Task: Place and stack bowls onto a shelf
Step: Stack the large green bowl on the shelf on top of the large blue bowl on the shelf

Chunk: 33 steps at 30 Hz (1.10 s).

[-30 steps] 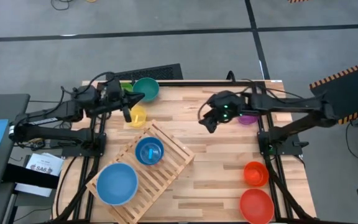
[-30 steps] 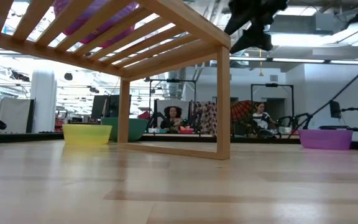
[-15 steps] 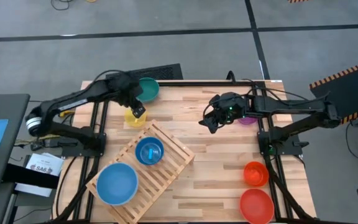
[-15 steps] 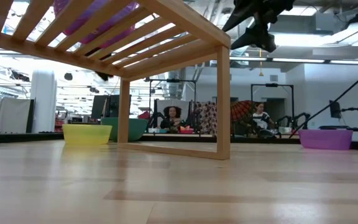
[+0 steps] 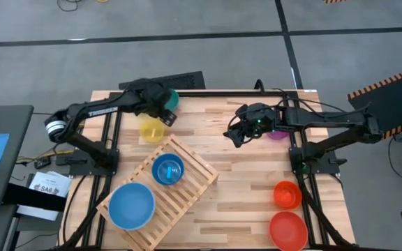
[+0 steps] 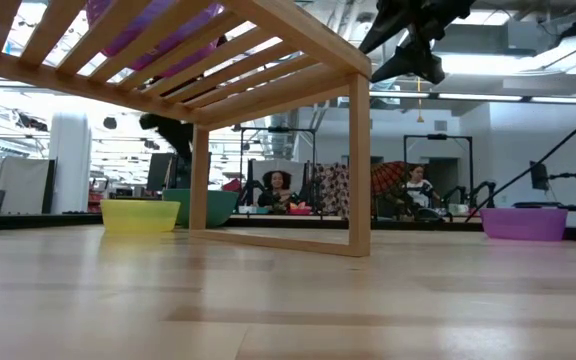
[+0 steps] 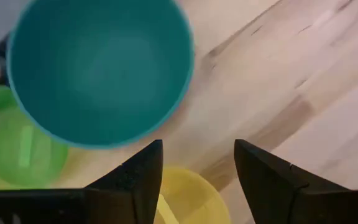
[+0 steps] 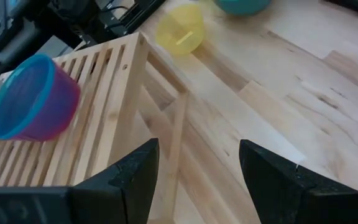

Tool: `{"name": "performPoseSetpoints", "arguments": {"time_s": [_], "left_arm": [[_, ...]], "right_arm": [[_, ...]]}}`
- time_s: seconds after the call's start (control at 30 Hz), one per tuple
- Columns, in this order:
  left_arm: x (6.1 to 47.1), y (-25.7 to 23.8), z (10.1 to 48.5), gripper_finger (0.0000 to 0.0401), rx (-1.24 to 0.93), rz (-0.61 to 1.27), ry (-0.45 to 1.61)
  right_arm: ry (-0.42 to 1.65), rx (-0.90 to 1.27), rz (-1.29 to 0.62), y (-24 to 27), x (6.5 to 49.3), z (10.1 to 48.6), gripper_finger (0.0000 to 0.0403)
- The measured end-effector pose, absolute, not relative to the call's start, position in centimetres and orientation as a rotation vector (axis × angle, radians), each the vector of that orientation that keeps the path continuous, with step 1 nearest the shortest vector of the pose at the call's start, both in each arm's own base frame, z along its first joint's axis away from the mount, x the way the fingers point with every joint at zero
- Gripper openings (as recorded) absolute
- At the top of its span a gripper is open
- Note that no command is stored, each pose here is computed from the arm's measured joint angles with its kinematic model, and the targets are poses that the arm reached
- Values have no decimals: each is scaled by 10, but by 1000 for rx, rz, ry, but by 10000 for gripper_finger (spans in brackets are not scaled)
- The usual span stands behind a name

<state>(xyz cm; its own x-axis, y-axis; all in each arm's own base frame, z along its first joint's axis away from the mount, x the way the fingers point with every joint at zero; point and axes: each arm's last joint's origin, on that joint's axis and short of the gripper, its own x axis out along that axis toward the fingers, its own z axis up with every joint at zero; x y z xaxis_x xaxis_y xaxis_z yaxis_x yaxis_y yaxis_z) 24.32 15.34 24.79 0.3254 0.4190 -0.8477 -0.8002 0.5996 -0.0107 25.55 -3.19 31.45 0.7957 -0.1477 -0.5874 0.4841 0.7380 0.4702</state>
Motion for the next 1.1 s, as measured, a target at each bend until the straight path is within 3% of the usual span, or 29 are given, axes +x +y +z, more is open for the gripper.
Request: {"name": "performPoseSetpoints", "arguments": {"time_s": [0.27, 0.63, 0.9, 1.1], "left_arm": [[256, 152, 231, 174, -321, 931, 1006], [264, 116, 232, 174, -43, 831, 1099], [224, 87, 222, 174, -107, 865, 755], [188, 93, 203, 174, 61, 751, 944]], "right_arm": [[551, 660, -369, -32, 256, 314, 248], [552, 655, -371, -33, 256, 314, 248], [552, 653, -372, -33, 256, 314, 248], [542, 642, -399, -33, 256, 314, 248]]}}
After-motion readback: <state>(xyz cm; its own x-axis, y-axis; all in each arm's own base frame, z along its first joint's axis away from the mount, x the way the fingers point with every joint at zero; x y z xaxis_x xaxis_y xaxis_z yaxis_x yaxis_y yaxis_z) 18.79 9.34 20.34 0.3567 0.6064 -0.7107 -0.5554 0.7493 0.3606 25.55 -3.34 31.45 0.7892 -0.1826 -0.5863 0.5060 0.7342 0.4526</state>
